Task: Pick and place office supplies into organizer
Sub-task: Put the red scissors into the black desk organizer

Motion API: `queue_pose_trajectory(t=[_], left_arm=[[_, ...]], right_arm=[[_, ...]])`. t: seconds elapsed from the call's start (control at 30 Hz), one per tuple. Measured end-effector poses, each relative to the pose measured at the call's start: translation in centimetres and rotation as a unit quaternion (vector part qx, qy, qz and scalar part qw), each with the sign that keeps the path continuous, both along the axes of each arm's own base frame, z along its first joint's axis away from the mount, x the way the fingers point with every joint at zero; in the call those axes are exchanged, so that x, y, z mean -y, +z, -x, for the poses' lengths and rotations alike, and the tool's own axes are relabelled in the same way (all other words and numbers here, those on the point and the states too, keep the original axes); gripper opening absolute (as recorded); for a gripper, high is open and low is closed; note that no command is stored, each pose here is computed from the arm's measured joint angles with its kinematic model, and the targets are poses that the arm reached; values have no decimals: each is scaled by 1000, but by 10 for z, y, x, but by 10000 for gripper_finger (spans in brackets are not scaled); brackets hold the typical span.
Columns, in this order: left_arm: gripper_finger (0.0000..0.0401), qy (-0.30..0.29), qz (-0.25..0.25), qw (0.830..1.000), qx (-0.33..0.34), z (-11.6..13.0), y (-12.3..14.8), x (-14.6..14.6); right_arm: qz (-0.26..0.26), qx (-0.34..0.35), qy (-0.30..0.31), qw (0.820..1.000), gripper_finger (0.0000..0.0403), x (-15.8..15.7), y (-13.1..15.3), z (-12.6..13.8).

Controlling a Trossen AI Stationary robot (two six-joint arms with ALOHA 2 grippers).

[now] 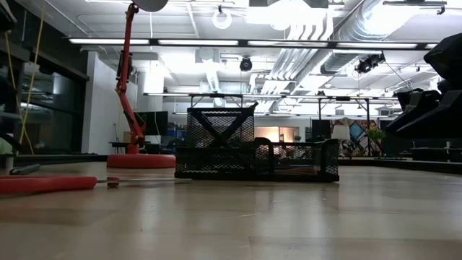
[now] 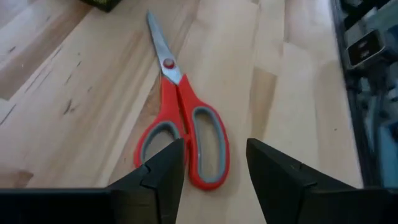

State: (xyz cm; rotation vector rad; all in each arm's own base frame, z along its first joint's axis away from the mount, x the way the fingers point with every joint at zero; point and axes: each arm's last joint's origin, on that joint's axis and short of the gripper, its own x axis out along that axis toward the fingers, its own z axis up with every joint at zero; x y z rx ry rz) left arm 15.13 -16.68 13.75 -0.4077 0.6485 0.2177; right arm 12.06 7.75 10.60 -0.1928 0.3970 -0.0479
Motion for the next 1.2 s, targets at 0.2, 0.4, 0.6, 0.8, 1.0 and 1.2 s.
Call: queue_pose_trajectory(t=[0.2,0.4,0.6,0.8,1.0,1.2], left_arm=[[163,-15,-9,1000,23,2,-6,-6],[163,-23,-40,999,18,-5,-10,1],[163,-15,-53,998,1,-11,-21,9],[163,-6,-54,999,-4,-14,-34,13],[163,6,-67,998,-5,-16,-47,14],[163,3,-81,997,-6,-16,-50,14]], right_arm=[[2,-2,0,1000,114,0,0,0],[5,-5,0,1000,114,0,-1,0],[7,-9,0,1000,114,1,-2,1],[9,-10,0,1000,114,1,-2,1],[11,-12,0,1000,114,1,-2,1],[12,-14,0,1000,114,1,-3,1]])
